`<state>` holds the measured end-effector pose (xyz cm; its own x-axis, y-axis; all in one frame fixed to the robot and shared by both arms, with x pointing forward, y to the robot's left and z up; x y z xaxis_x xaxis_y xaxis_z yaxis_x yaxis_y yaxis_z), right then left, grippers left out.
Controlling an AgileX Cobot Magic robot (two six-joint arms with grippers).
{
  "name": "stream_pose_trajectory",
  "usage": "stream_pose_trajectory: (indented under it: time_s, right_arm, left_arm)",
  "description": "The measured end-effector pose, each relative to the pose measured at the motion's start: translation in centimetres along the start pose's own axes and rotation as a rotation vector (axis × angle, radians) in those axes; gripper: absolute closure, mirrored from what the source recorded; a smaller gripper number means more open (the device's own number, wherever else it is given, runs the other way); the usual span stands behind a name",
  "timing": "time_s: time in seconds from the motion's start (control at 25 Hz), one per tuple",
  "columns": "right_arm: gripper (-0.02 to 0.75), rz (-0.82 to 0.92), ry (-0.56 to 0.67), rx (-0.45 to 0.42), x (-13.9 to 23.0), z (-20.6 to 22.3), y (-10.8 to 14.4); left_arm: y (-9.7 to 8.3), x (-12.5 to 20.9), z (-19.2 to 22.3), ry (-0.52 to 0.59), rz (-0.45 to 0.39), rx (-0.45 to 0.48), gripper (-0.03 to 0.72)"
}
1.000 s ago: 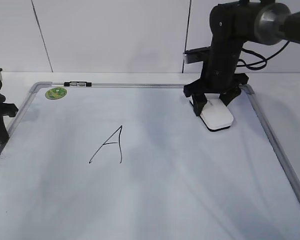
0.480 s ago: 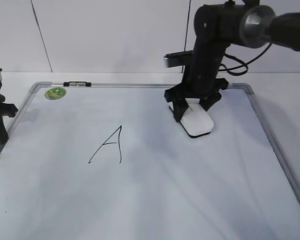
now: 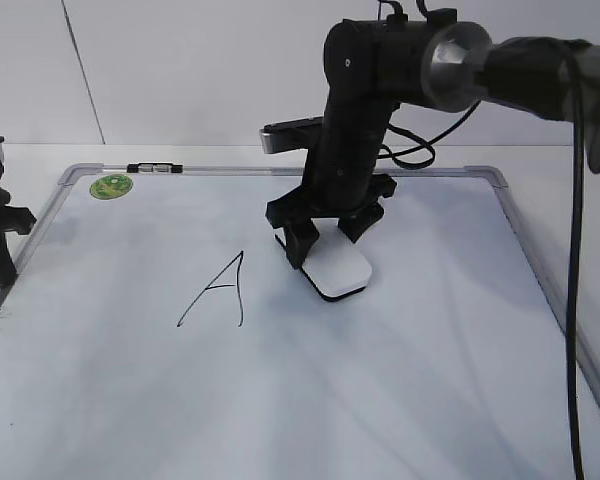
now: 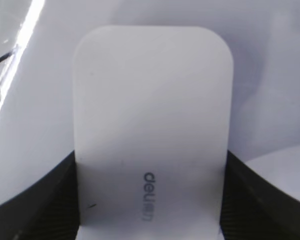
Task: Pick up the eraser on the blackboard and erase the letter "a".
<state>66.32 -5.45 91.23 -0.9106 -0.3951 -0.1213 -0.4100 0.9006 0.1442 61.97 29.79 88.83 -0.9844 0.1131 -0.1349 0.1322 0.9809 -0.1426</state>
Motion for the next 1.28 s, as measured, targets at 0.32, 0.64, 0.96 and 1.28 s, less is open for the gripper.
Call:
stream_pose_trajectory:
  time_s: [0.32, 0.64, 0.96, 1.28]
  right_arm:
    - [0.171, -0.027, -0.117, 0.065, 0.8, -7.1, 0.1]
    - [0.171, 0.063, -0.062, 0.151, 6.1, -9.7, -2.6]
    - [0.171, 0.325, 0.028, 0.141, 12.9, -9.2, -10.2]
    - [0.171, 0.43, -0.054, 0.13, 13.6, -8.3, -13.3]
  left_arm:
    - [0.0, 0.0, 0.0, 0.0, 0.0, 0.0, 0.648]
    - [0.0, 0.0, 0.0, 0.0, 0.0, 0.0, 0.648]
    - [0.0, 0.0, 0.0, 0.0, 0.0, 0.0, 0.645]
    - [0.0, 0.0, 0.0, 0.0, 0.0, 0.0, 0.642]
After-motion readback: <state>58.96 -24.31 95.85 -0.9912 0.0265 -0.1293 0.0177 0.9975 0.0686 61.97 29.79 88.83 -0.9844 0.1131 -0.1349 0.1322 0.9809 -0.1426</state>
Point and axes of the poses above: a point on each arm's last joint axis where the gripper is mounted, z pointing out along that axis toward the gripper, y along the wrist's bending axis when the last joint is at zero, x = y × z, the point moved 4 cm from there along z, pointing out along that axis toward the gripper, and after that the axes turned 6 degrees about z, right-handed, at the moved point
